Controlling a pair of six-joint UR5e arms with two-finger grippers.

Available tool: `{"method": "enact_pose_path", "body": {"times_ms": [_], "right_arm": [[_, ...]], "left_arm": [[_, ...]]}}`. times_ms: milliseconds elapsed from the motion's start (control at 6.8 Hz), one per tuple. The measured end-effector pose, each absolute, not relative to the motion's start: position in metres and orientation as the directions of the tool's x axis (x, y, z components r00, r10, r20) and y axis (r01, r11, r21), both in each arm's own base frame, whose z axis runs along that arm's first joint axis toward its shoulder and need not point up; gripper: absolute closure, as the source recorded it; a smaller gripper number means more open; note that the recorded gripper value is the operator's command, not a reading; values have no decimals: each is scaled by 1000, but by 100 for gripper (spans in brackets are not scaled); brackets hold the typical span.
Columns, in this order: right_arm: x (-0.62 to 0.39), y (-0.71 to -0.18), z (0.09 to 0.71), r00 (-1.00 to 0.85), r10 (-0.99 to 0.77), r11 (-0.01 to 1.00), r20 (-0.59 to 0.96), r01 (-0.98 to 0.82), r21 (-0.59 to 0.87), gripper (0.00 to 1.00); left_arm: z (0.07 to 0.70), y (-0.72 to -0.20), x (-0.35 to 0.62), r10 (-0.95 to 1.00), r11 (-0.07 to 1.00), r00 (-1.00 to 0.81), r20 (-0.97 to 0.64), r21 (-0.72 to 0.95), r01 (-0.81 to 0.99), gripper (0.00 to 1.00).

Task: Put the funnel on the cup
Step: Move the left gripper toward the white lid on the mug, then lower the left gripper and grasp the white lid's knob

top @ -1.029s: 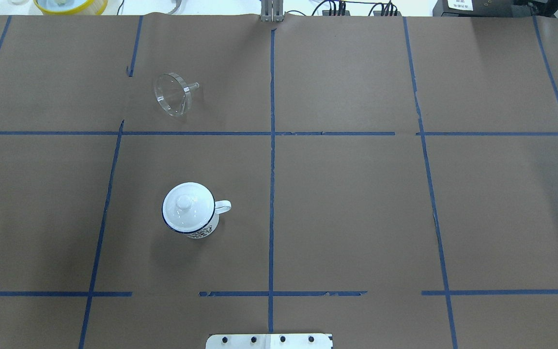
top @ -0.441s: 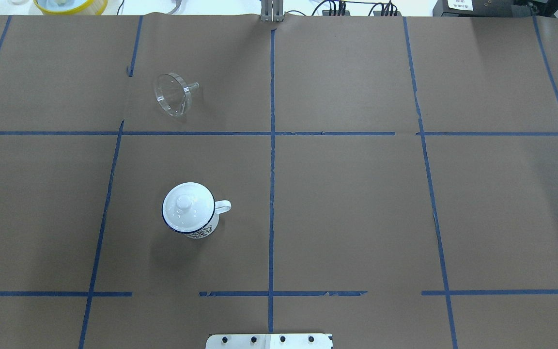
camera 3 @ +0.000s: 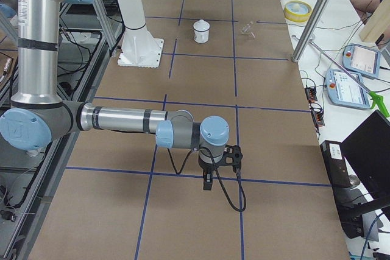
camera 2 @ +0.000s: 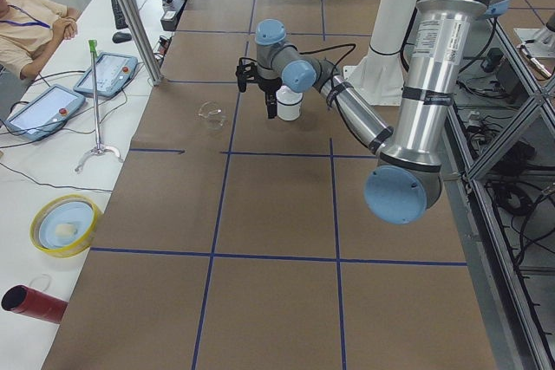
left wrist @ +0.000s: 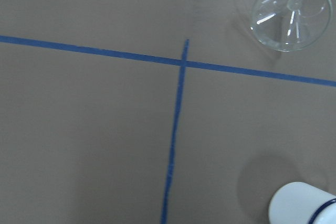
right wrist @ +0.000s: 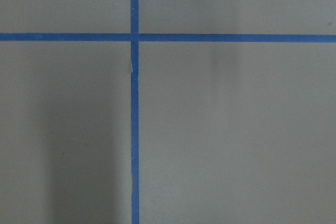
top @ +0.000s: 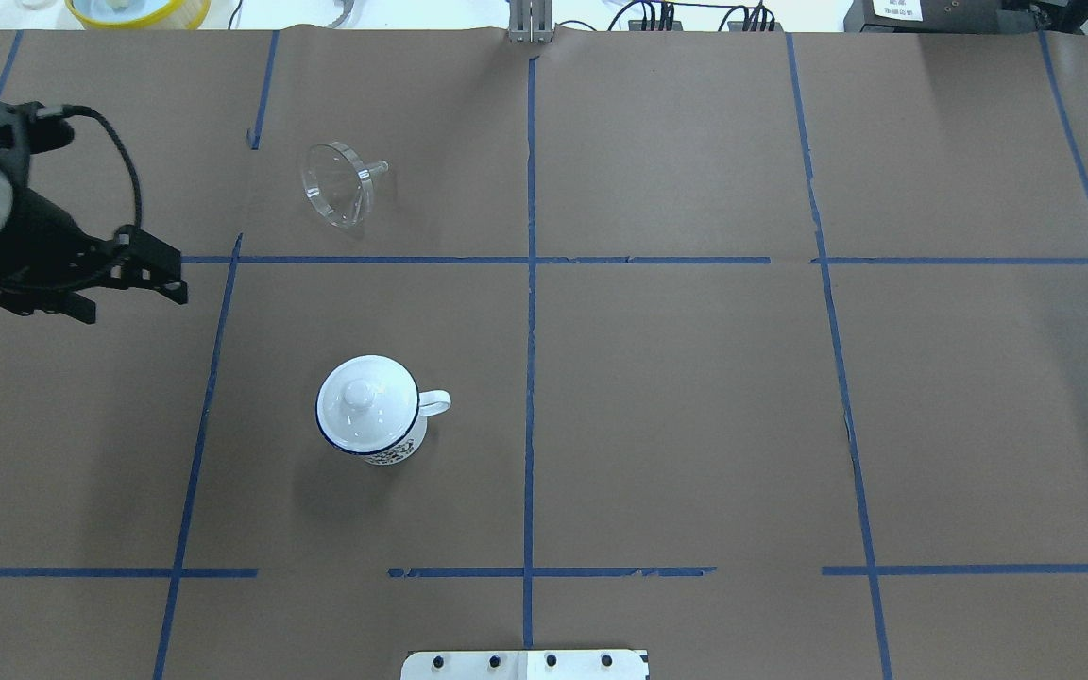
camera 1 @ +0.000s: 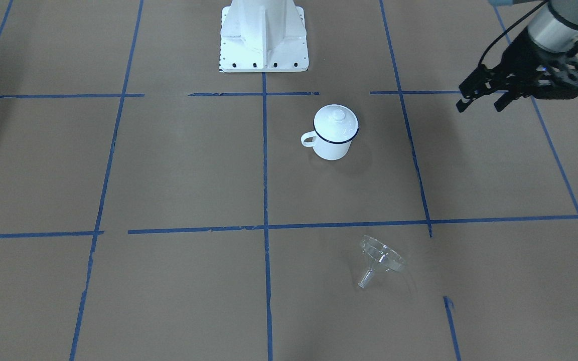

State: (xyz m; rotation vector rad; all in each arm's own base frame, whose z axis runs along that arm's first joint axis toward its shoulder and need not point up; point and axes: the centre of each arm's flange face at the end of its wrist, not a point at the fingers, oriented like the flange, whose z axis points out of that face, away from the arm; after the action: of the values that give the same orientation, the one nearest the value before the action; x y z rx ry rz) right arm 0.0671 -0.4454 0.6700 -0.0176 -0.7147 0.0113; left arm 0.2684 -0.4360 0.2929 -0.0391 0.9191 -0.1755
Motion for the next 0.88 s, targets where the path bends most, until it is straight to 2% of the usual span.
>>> {"method": "enact_pose_path", "body": {"times_ms": [294, 588, 882], "right_arm": [[67, -445, 670, 755, 16, 1000, 655, -4, -20, 0], [67, -445, 670, 755, 16, 1000, 655, -4, -20, 0], [67, -445, 670, 755, 17, 1000, 655, -4, -20, 0]], "left_arm": [[239, -426, 351, -189, 982, 637, -747, -125, 145, 6], [225, -418, 401, -191, 981, 658, -728, -136, 135, 9], [225, -409, 432, -183, 983, 677, -713, -146, 112, 20]]}}
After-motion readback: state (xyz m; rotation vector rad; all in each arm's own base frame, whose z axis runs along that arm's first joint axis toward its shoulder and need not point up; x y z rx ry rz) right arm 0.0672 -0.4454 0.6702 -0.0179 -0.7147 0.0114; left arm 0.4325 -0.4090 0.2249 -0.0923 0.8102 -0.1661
